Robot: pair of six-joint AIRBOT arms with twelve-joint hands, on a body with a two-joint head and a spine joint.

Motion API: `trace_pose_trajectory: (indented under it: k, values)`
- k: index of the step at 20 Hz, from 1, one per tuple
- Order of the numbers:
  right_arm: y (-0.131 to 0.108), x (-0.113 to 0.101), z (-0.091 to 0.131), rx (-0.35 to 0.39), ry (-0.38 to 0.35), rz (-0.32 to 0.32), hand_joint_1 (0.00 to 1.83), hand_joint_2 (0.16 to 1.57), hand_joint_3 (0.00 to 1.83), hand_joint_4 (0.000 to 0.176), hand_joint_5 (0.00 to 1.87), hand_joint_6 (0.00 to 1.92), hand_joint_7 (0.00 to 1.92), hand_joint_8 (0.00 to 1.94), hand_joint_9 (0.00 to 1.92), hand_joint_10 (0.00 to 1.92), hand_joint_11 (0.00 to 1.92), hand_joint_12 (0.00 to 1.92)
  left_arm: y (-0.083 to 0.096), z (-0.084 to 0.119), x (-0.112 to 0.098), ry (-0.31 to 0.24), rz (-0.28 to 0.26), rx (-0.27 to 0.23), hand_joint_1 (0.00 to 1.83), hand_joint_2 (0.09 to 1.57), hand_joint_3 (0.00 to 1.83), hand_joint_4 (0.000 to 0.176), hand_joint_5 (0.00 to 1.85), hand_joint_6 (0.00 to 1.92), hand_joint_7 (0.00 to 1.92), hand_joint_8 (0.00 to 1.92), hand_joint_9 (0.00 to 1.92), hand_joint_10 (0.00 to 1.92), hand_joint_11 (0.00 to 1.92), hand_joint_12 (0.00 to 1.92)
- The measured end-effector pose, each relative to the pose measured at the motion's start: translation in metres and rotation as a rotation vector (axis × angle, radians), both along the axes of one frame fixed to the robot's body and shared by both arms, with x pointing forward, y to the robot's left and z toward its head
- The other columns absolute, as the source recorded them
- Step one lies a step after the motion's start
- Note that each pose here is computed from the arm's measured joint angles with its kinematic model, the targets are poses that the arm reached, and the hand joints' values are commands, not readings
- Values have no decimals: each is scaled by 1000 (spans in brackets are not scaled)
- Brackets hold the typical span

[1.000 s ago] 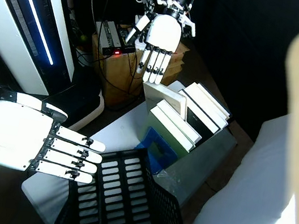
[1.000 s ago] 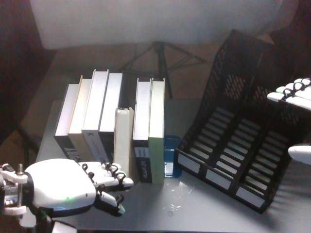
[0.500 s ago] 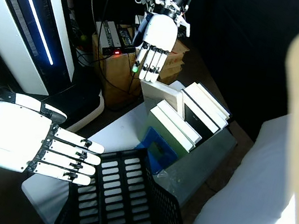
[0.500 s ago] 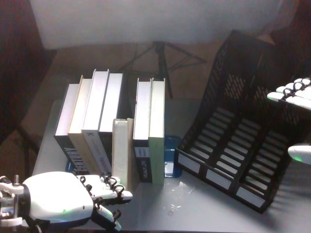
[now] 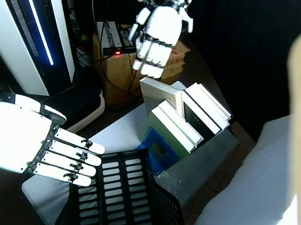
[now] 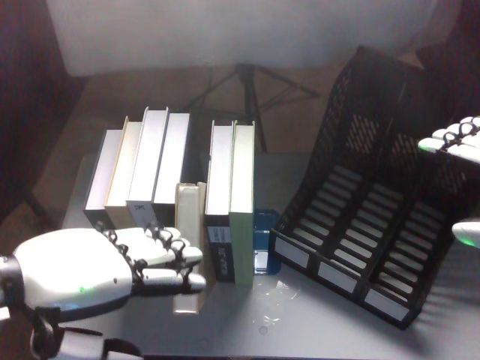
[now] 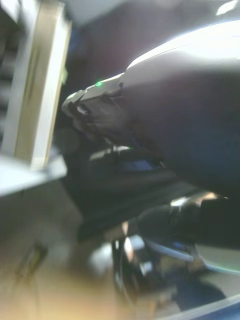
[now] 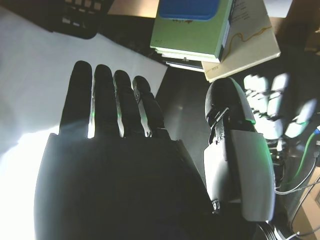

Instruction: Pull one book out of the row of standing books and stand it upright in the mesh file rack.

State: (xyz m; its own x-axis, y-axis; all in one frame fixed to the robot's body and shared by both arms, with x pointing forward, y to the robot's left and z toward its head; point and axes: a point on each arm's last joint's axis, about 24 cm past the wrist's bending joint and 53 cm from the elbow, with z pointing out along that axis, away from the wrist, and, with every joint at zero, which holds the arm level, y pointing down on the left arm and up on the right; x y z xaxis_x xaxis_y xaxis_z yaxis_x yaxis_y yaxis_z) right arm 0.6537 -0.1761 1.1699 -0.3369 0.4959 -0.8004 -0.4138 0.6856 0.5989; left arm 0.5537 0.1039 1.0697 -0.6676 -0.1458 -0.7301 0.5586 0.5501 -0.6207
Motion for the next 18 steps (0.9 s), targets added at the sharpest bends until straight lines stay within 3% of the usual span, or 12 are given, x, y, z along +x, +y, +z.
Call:
trace_pose_trajectory:
  k: [2,3,4,5,7,8,10,11,12,14,16,18]
  values:
    - [2,-5,4,-16,-14,17,325,1289,4,0,0,0,0,0,0,0,0,0,7,13,10,-41,36,-22,476,1401,30,8,3,0,0,0,0,0,0,0]
    - [3,-7,5,-20,-17,25,331,1287,2,0,0,0,0,0,0,0,0,0,12,22,16,-62,65,-41,412,1399,24,27,0,0,0,0,0,0,0,0]
    - [5,-10,6,-25,-22,41,340,1288,3,0,0,0,0,0,0,0,0,0,21,34,25,-89,107,-70,442,1391,16,68,0,0,0,0,0,0,0,0]
    - [7,-13,8,-20,-22,54,385,1280,0,0,0,0,0,0,0,0,0,0,28,44,32,-111,144,-99,455,1383,10,71,0,0,0,0,0,0,0,0]
    - [11,-18,13,-14,-31,82,433,1266,0,0,0,0,0,0,0,0,0,0,41,58,43,-147,212,-147,356,1385,9,52,0,0,0,0,0,0,0,0]
    - [14,-19,15,-15,-38,96,479,1247,0,0,0,0,0,0,0,0,0,0,46,61,46,-156,236,-163,278,1375,4,60,0,0,0,0,0,0,0,0]
    - [24,-24,21,-12,-52,141,491,1255,0,0,0,0,0,0,0,0,0,0,60,76,58,-192,307,-227,199,1341,0,55,0,0,0,0,0,0,0,0]
    - [30,-26,23,-12,-58,160,432,1259,0,0,0,0,0,0,0,0,0,0,69,84,64,-213,343,-254,124,1331,0,41,0,0,0,0,0,0,0,0]
    - [34,-27,24,-9,-57,174,378,1258,0,0,0,0,0,0,0,0,0,0,76,90,69,-230,375,-275,34,1333,0,44,0,0,0,0,0,0,0,0]
    - [53,-27,22,-17,-54,230,469,1208,0,0,0,0,0,0,0,0,0,0,97,100,80,-260,456,-317,0,1273,0,18,0,0,0,0,0,0,0,0]
    - [71,-27,21,-39,-59,280,457,1204,0,0,0,0,0,0,0,0,0,0,109,100,86,-269,505,-327,0,1241,0,3,0,0,0,0,0,0,0,0]
    - [92,-27,20,-58,-60,334,527,1177,0,0,0,0,0,0,0,0,0,0,125,102,94,-282,562,-335,0,1232,0,1,0,0,0,0,0,0,0,0]
